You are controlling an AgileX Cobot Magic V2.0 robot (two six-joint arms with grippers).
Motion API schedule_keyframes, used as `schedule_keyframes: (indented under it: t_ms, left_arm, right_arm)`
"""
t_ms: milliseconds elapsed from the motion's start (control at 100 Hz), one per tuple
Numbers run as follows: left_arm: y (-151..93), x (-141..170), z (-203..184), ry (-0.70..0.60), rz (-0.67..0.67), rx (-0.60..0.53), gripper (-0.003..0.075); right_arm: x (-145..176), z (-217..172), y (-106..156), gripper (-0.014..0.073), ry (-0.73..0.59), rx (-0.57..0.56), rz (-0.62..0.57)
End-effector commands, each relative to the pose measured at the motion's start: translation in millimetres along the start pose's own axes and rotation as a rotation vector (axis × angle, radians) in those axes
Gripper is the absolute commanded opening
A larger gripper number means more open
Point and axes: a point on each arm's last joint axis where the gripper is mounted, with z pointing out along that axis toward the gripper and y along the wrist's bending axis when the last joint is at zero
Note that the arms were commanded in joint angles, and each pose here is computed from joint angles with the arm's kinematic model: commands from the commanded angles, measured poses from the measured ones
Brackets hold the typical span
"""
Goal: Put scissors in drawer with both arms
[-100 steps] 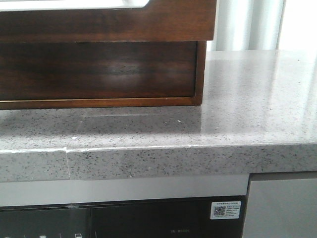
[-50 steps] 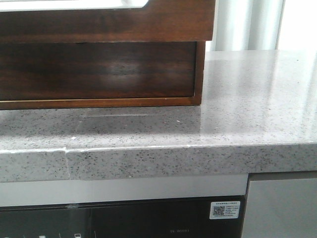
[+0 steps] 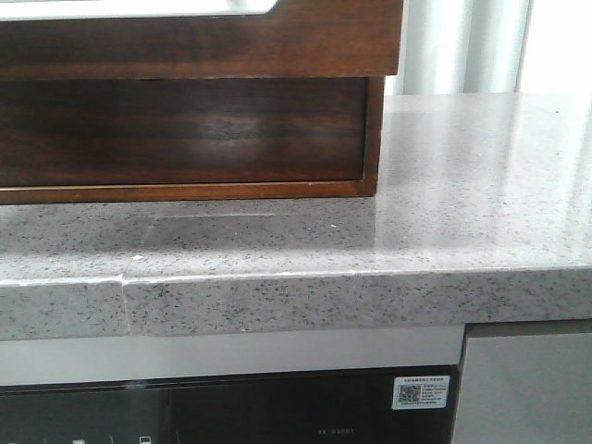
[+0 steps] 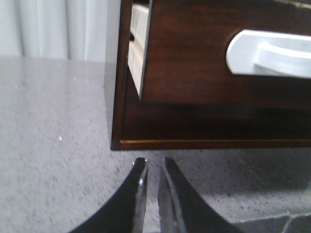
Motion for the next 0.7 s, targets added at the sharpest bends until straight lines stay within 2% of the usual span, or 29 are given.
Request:
schedule_keyframes:
  t_ms: [0, 60, 160, 230, 690]
  left_arm:
    - [-3.9, -11.8, -3.1, -0.097, -0.057, 0.046, 0.0004]
    - [-4.1, -10.5, -2.8, -0.092, -0.116, 0.052, 0.0004]
    - [-6.0, -10.7, -2.9, -0.081, -0.411, 0.085, 0.0004]
    - [-6.6, -10.4, -2.9, -0.073, -0.507, 0.095, 0.0004]
    - [-6.5, -9.6, -2.8, -0.070, -0.514, 0.095, 0.0004]
  right_arm:
    - [-3.9, 1.0, -5.7, -0.0116, -0.063, 0.069, 0.017]
    - [3.7, 2.2, -2.8, -0.0116, -0.037, 0.057, 0.017]
    - [13.7, 3.5, 0.8, -0.0116, -0.007, 0.046, 0.018]
    - [20.0, 4.1, 3.1, -0.0116, 0.011, 0.040, 0.019]
    - [24.8, 4.5, 5.2, -0.0116, 0.031, 0.028, 0.020]
